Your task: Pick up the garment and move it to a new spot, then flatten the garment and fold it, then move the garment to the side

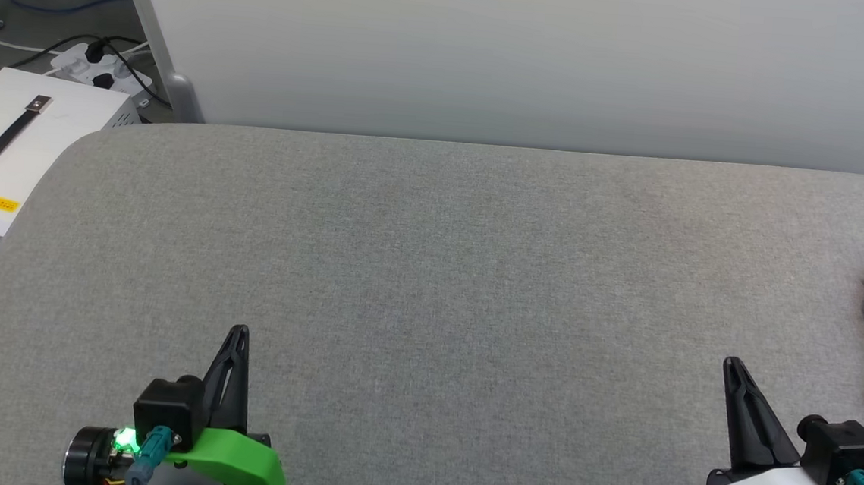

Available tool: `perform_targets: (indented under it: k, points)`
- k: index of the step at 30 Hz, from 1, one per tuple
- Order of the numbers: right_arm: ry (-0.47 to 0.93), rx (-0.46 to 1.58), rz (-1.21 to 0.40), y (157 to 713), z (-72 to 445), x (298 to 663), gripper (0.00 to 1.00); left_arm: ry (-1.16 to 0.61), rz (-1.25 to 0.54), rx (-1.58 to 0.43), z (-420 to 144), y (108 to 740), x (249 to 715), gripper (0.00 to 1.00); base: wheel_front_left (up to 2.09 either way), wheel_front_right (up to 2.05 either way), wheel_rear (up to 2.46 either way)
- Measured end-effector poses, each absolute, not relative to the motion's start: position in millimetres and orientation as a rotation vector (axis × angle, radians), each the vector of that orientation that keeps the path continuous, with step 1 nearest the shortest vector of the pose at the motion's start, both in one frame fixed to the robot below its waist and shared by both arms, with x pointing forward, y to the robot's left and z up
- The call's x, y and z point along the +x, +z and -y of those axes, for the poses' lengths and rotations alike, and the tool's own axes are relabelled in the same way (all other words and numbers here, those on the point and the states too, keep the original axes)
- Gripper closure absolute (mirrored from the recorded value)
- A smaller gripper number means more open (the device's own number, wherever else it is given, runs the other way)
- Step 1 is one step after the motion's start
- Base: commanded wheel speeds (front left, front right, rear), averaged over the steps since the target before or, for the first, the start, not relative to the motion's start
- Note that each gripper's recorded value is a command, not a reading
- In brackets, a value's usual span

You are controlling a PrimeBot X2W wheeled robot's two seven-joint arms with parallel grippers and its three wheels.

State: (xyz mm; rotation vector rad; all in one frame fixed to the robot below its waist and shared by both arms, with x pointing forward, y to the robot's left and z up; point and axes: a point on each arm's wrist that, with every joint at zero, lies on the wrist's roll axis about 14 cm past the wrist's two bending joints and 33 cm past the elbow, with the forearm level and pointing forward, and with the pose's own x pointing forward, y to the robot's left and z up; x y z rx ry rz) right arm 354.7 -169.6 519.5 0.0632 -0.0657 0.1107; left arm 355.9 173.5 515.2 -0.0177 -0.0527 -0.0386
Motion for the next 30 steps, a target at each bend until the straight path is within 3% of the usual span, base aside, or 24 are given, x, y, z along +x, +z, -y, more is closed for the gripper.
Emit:
perform_targets:
  k: [30]
  points:
    - [0.120, 0.020, 0.027, 519.4, 165.8, 360.5, 1.00, -0.026, 0.015, 0.013, -175.0, 515.7, 360.8, 1.00, 0.00, 0.00, 0.00]
